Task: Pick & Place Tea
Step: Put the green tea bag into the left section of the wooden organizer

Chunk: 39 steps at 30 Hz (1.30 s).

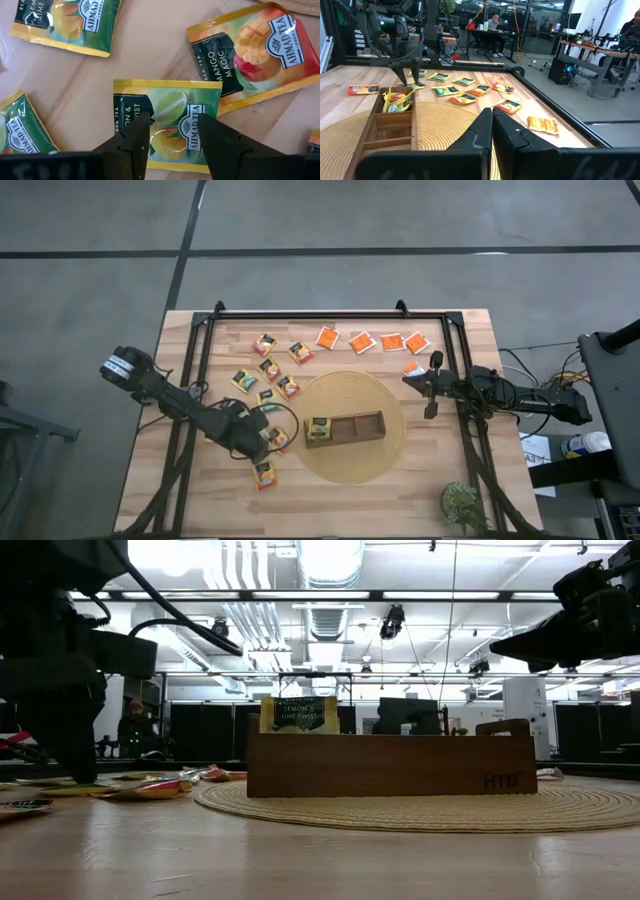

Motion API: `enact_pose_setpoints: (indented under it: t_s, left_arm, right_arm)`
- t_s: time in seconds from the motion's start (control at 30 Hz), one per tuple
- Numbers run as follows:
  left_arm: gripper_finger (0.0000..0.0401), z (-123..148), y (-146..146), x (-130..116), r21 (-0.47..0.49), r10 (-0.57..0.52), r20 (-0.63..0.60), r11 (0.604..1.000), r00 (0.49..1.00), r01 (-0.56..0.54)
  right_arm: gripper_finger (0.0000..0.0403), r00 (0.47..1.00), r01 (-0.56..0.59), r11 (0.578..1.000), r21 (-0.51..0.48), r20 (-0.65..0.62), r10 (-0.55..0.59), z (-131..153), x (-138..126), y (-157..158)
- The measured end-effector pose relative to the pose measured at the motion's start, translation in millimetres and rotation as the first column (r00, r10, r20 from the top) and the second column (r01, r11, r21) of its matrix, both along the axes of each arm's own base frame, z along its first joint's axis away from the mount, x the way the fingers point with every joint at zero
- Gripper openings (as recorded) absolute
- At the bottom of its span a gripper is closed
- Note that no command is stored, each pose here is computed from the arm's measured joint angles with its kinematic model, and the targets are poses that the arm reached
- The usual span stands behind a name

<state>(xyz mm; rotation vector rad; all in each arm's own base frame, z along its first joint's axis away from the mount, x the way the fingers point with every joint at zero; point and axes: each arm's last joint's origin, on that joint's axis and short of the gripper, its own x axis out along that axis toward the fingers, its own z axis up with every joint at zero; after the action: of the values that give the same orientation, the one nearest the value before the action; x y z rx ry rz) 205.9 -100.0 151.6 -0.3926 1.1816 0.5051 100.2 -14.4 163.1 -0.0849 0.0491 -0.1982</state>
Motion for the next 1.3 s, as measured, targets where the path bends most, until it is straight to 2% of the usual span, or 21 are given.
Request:
enact_pose_setpoints:
  t_s: [0.6, 0.87, 1.3]
  left_arm:
    - [0.0161, 13.1, -6.7, 9.4, -0.055, -0.061, 0.019, 0.997, 0.998, 0.062]
    - [0.0161, 2.2, -3.6, 3.2, -0.056, -0.05, -0.01, 0.997, 0.999, 0.049]
    - [0.0161, -6.2, -3.0, 2.3, -0.085, -0.055, 0.034, 0.995, 0.998, 0.058]
  right_arm:
    - [0.0008, 1.0, 0.0, 1.0, 0.0, 0.0, 0.0, 0.0, 0.0, 0.0]
    - [0.0009, 1.0, 0.0, 1.0, 0.0, 0.0, 0.0, 0.0, 0.0, 0.0]
    - [0.0008, 1.0, 0.0, 1.0, 0.0, 0.001, 0.0, 0.2, 0.0, 0.0]
